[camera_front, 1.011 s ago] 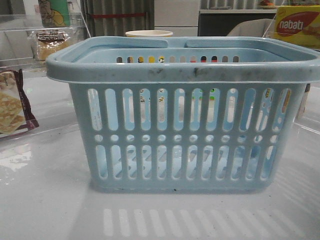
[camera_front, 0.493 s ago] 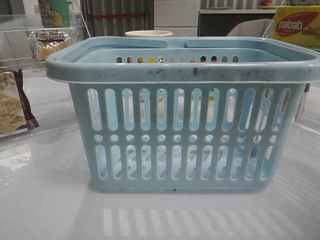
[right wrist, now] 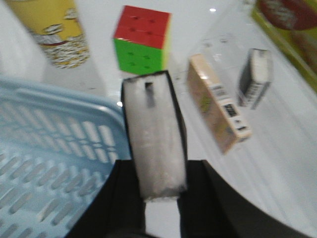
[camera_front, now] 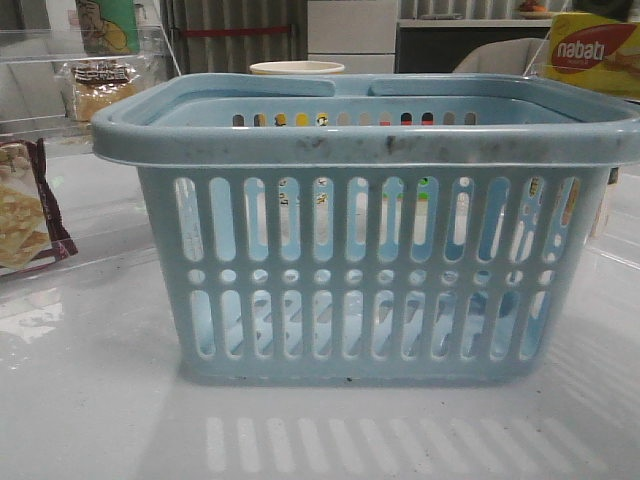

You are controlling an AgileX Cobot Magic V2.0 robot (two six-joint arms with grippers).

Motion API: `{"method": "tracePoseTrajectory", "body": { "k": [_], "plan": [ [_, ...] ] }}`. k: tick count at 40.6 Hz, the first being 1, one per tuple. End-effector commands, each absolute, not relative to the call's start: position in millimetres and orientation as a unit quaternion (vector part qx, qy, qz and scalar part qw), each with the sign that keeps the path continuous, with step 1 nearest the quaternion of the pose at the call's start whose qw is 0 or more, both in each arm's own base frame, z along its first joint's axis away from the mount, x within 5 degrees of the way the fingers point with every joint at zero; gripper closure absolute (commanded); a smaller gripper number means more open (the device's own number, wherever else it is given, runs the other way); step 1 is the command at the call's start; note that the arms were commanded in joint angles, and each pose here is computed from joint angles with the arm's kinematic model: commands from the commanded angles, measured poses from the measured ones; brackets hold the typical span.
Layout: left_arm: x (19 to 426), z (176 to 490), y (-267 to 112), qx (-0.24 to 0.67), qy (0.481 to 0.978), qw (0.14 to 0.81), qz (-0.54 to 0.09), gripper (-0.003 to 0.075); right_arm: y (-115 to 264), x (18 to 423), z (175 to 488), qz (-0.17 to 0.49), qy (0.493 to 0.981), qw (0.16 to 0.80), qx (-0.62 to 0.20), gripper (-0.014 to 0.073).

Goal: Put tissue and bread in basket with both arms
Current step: 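Carry the tissue pack over the basket and release it with the right gripper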

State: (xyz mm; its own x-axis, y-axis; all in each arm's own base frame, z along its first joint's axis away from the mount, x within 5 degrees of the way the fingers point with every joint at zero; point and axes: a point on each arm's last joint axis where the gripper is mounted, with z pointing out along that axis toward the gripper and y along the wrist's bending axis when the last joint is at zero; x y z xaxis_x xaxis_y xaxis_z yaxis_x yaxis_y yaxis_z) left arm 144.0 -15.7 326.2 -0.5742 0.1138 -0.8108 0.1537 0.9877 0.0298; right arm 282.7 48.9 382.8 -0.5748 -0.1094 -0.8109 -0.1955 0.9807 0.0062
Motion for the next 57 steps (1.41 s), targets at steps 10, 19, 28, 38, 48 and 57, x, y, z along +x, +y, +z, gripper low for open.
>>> {"method": "tracePoseTrajectory", "body": {
  "k": [10,19,28,38,48,57],
  "plan": [
    [147.4,341.1,-16.6,0.069,0.864,0.497,-0.028,0.0594,138.1,267.2,354.7,0.133,0.856,0.457,-0.203,0.0356],
    [147.4,341.1,-16.6,0.069,0.864,0.497,-0.028,0.0594,149.6,277.4,337.9,0.133,0.86,0.445,-0.211,0.0033],
    [147.4,340.9,-16.6,0.069,0.865,0.497,-0.028,0.0594,135.2,253.8,359.5,0.122,0.841,0.478,-0.221,0.0056],
    [147.4,340.9,-16.6,0.069,0.865,0.497,-0.028,0.0594,101.9,193.3,366.8,0.113,0.826,0.504,-0.227,0.0077],
    [147.4,340.9,-16.6,0.069,0.865,0.497,-0.028,0.0594,73.7,139.6,353.1,0.112,0.826,0.502,-0.228,0.0077],
    [147.9,341.8,-16.6,0.068,0.862,0.502,-0.028,0.0575,57.5,108.6,350.4,0.115,0.82,0.513,-0.226,0.0077]
  ]
}}
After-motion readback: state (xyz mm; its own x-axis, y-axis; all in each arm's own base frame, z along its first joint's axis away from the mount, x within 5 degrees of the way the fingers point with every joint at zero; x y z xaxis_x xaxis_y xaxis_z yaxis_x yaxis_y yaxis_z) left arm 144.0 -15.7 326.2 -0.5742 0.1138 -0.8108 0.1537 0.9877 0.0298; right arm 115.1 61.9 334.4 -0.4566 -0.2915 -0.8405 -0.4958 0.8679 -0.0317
